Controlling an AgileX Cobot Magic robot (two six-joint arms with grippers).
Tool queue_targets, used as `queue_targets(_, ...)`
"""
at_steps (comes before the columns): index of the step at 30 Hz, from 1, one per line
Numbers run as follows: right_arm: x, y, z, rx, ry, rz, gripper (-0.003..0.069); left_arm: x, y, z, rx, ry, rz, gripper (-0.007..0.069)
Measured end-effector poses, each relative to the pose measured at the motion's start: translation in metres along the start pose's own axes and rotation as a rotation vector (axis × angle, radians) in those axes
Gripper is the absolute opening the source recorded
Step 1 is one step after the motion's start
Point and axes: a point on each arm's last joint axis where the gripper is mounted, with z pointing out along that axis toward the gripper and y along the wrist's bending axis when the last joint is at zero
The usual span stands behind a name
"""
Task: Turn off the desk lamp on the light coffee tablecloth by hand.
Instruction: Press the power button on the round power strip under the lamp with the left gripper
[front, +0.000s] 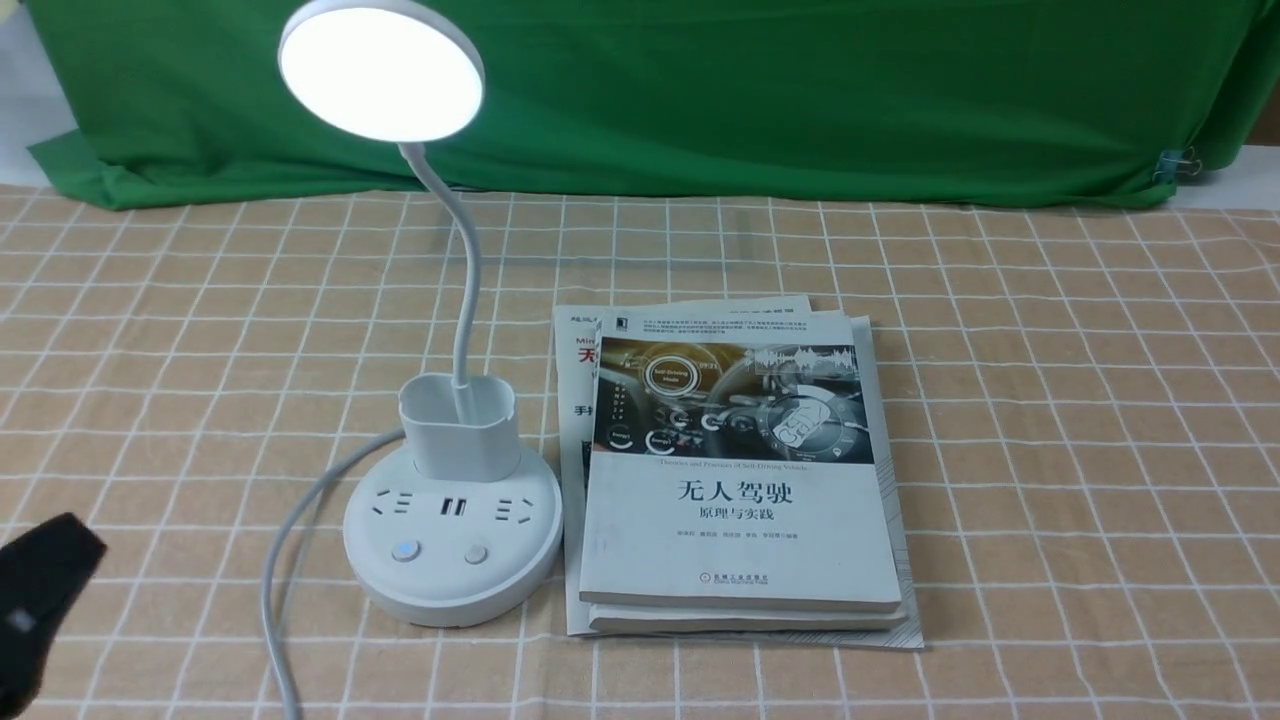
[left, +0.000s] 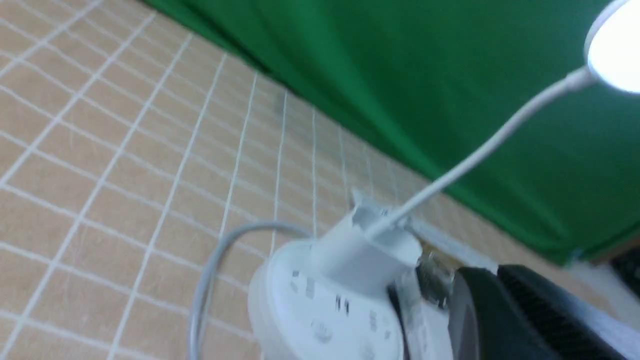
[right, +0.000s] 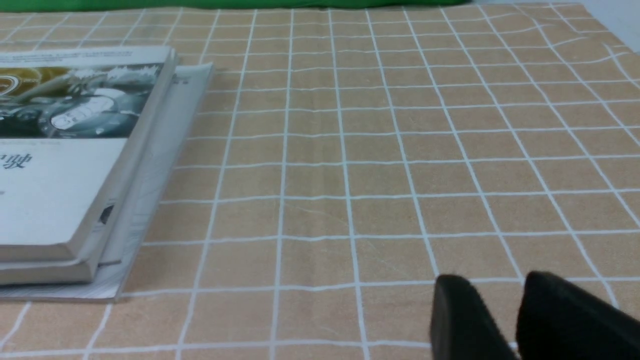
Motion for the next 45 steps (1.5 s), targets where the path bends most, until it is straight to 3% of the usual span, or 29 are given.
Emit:
queue_targets(8,0.000,0.000,0.000,0.000,0.000,0.000,0.0243,-0.027,-0.005,0.081,-0.141,0.695,0.215,0.0017)
queue_targets(15,0.000,0.000,0.000,0.000,0.000,0.000,0.0243,-0.017,-0.020,0.146,-0.118,0.923,0.343,-0.0003)
queue_targets(18,0.000,0.000,0.000,0.000,0.000,0.000,0.0243,-0.001,-0.047,0.172,-0.076,1.011,0.429,-0.0008)
queue_targets(23,0.000,0.000,0.000,0.000,0.000,0.000,0.0243,0.019,-0.072,0.193,-0.032,1.067,0.513,-0.0008)
queue_targets(32,0.000,0.000,0.000,0.000,0.000,0.000,0.0243,0.019,-0.083,0.218,-0.038,1.067,0.555,-0.0008)
queue_targets(40,0.000,0.000,0.000,0.000,0.000,0.000,0.0243,0.033,-0.107,0.221,-0.030,1.106,0.682,-0.0008)
queue_targets(45,0.000,0.000,0.000,0.000,0.000,0.000,0.0243,0.039,-0.102,0.227,-0.061,1.129,0.672,-0.0008)
